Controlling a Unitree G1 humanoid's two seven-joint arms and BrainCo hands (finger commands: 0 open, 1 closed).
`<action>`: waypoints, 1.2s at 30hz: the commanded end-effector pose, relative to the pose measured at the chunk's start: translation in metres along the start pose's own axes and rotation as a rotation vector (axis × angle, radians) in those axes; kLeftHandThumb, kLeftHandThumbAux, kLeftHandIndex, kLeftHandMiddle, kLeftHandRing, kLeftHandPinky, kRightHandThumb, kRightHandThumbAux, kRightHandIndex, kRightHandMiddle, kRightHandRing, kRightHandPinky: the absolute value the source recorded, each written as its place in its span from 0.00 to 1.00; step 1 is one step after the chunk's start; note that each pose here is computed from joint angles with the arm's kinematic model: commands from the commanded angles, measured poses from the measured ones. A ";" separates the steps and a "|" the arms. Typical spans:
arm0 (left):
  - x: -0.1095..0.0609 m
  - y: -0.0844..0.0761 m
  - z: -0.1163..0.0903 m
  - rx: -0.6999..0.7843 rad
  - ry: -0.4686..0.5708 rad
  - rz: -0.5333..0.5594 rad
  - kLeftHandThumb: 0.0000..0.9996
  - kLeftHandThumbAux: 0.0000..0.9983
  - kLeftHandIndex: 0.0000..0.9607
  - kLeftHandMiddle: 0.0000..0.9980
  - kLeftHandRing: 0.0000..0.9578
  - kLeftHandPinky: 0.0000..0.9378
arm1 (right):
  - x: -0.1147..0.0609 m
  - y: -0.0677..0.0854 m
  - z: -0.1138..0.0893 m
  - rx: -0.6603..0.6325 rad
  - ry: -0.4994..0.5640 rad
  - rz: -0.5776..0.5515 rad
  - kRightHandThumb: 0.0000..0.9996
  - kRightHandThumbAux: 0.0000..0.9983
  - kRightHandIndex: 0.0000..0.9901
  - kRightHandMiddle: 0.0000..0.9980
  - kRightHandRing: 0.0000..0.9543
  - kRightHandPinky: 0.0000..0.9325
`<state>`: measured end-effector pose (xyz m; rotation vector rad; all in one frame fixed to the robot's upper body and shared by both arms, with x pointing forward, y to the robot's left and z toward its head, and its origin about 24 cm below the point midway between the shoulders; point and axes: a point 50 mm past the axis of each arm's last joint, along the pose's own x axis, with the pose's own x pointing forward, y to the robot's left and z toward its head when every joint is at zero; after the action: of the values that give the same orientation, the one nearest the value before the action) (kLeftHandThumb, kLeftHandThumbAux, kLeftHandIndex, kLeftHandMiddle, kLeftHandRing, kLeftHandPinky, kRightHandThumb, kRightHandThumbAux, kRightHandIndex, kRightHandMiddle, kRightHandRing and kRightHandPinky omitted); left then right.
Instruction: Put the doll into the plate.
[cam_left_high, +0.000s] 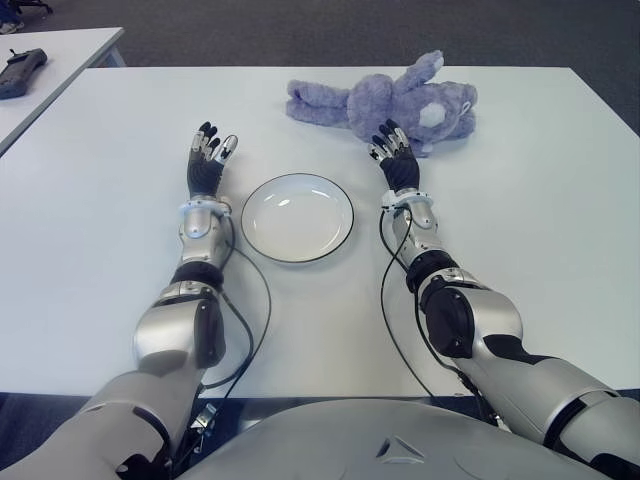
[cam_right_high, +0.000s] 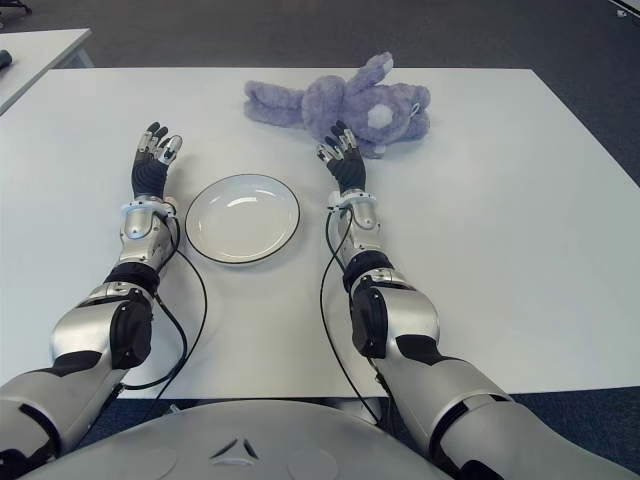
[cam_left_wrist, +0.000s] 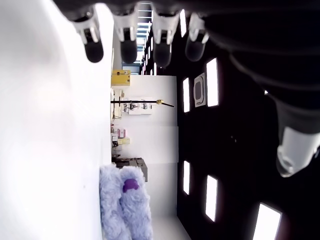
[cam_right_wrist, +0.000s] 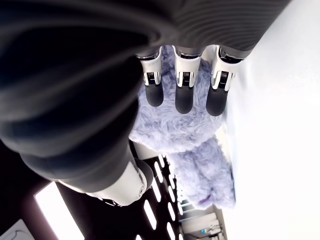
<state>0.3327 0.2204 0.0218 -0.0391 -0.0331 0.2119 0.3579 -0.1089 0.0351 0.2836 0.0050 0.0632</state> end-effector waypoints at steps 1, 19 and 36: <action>-0.109 -0.013 -0.114 -0.096 0.462 0.069 0.04 0.53 0.06 0.10 0.08 0.07 | -0.073 -0.014 -0.100 0.102 0.408 -0.123 0.48 0.89 0.06 0.07 0.08 0.13; -0.108 -0.014 -0.114 -0.097 0.462 0.069 0.04 0.51 0.06 0.10 0.08 0.06 | -0.073 -0.015 -0.099 0.101 0.411 -0.123 0.45 0.89 0.06 0.07 0.08 0.11; -0.106 -0.016 -0.114 -0.099 0.472 0.069 0.04 0.53 0.06 0.10 0.08 0.08 | -0.059 -0.001 -0.085 0.032 0.314 -0.077 0.38 0.90 0.04 0.09 0.11 0.17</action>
<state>0.3327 0.2203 0.0217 -0.0396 -0.0326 0.2120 0.3574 -0.1074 0.0360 0.2591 -0.0075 0.0622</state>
